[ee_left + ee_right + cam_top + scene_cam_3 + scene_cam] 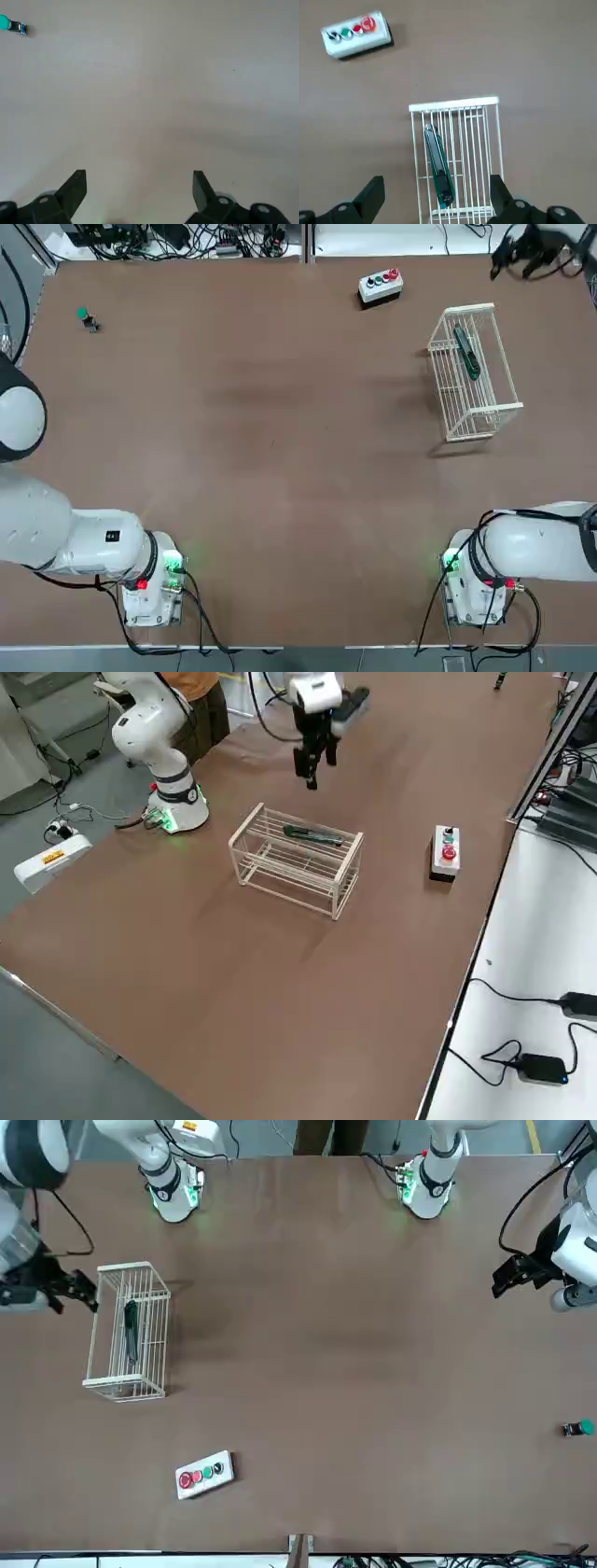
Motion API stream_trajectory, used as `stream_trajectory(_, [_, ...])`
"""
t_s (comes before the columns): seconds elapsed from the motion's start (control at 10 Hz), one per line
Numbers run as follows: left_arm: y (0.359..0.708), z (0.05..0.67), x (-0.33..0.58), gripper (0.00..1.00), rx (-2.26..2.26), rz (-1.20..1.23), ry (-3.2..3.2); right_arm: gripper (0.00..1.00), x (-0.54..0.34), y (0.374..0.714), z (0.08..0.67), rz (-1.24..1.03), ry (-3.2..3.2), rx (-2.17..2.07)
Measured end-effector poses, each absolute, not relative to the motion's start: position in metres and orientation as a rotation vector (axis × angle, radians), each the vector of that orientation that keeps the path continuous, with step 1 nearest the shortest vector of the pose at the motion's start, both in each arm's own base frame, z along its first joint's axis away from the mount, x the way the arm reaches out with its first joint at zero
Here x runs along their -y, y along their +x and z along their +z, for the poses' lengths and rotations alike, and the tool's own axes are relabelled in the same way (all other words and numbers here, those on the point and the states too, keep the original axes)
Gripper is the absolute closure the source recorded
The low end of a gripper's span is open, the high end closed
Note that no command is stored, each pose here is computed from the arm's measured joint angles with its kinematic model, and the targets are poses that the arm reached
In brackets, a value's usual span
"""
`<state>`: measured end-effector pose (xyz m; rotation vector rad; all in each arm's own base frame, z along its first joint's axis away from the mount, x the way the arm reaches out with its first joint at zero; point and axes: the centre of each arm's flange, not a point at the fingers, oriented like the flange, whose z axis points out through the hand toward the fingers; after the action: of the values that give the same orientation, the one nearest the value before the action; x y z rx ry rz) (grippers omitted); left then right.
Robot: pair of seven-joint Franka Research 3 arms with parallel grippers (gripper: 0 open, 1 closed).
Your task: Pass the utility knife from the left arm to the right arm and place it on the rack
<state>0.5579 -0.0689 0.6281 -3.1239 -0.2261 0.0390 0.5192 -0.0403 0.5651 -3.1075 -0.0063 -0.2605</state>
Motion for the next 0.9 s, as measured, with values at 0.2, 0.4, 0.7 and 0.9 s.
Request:
stream_trajectory(0.2, [0.558, 0.629, 0.069, 0.00, 0.224, 0.037, -3.124, 0.00, 0.040, 0.528, 0.610, -0.220, -3.119, -0.014])
stream_trajectory(0.4, [0.558, 0.630, 0.070, 0.00, 0.221, 0.034, -3.125, 0.00, 0.041, 0.532, 0.634, -0.128, -3.130, -0.060])
stream_trajectory(0.7, [0.558, 0.630, 0.070, 0.00, 0.219, 0.032, -3.126, 0.00, 0.041, 0.533, 0.641, -0.087, -3.134, -0.066])
stream_trajectory(0.9, [0.558, 0.631, 0.068, 0.00, 0.224, 0.031, -3.125, 0.00, 0.039, 0.538, 0.634, -0.070, -3.137, -0.066])
